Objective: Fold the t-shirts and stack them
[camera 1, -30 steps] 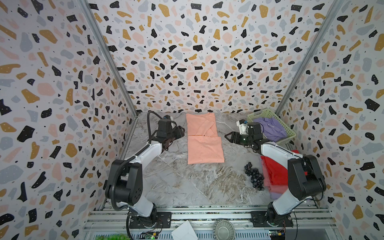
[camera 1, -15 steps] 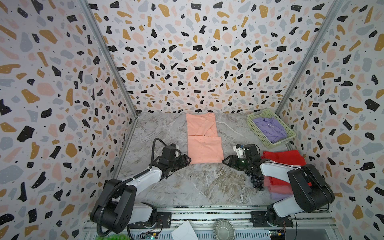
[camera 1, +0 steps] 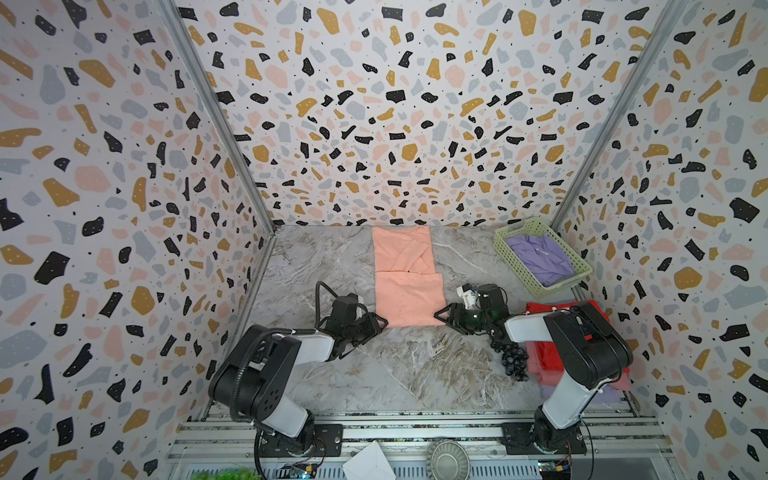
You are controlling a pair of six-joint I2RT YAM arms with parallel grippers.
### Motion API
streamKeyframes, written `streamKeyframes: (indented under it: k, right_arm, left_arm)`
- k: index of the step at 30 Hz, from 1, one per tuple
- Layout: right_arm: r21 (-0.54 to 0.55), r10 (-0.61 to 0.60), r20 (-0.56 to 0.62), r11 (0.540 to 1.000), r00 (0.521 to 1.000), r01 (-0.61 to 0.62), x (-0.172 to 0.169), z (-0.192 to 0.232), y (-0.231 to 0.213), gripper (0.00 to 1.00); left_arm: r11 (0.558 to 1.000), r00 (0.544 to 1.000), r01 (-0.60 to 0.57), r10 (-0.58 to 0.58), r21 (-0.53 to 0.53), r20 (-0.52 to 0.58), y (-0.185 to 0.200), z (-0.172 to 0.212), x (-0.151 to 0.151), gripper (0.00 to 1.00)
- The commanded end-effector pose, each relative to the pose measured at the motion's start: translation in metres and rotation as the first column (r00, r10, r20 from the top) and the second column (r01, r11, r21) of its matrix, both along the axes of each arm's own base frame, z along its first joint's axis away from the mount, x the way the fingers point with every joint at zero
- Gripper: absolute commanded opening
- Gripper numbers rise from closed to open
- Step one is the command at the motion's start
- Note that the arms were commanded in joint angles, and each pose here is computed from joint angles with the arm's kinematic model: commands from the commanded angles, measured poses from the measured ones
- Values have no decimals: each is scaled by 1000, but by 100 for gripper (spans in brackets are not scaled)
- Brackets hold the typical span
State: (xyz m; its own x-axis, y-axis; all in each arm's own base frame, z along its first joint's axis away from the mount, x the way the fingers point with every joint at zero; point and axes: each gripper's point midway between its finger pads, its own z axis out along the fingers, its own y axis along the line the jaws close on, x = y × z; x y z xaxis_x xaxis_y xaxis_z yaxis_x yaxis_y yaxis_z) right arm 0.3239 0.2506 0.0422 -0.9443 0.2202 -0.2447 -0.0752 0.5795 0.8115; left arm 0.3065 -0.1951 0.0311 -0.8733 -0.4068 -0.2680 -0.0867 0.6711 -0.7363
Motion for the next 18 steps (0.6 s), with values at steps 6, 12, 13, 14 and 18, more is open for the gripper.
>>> streamKeyframes:
  k: [6, 12, 13, 14, 18]
  right_arm:
    - [-26, -3, -41, 1000, 999, 2, 8, -12, 10, 9]
    - [-161, 74, 57, 985, 996, -64, -11, 9, 2, 0]
    - [-176, 103, 65, 980, 993, -90, -19, 13, 1, 0]
    - [-194, 138, 67, 973, 988, -123, -29, 17, 1, 0]
    - [-255, 266, 37, 934, 963, -249, -85, 22, -8, 0]
  left_arm:
    - [1000, 999, -15, 16, -27, 36, -6, 8, 13, 7]
    - [996, 996, 61, -66, 64, 67, 0, 23, -9, 0]
    - [994, 994, 82, -87, 72, 68, -1, 26, -18, 0]
    - [989, 992, 114, -118, 90, 38, -2, 24, -34, 0]
    - [973, 979, 201, -201, 117, -10, -6, 28, -90, 0]
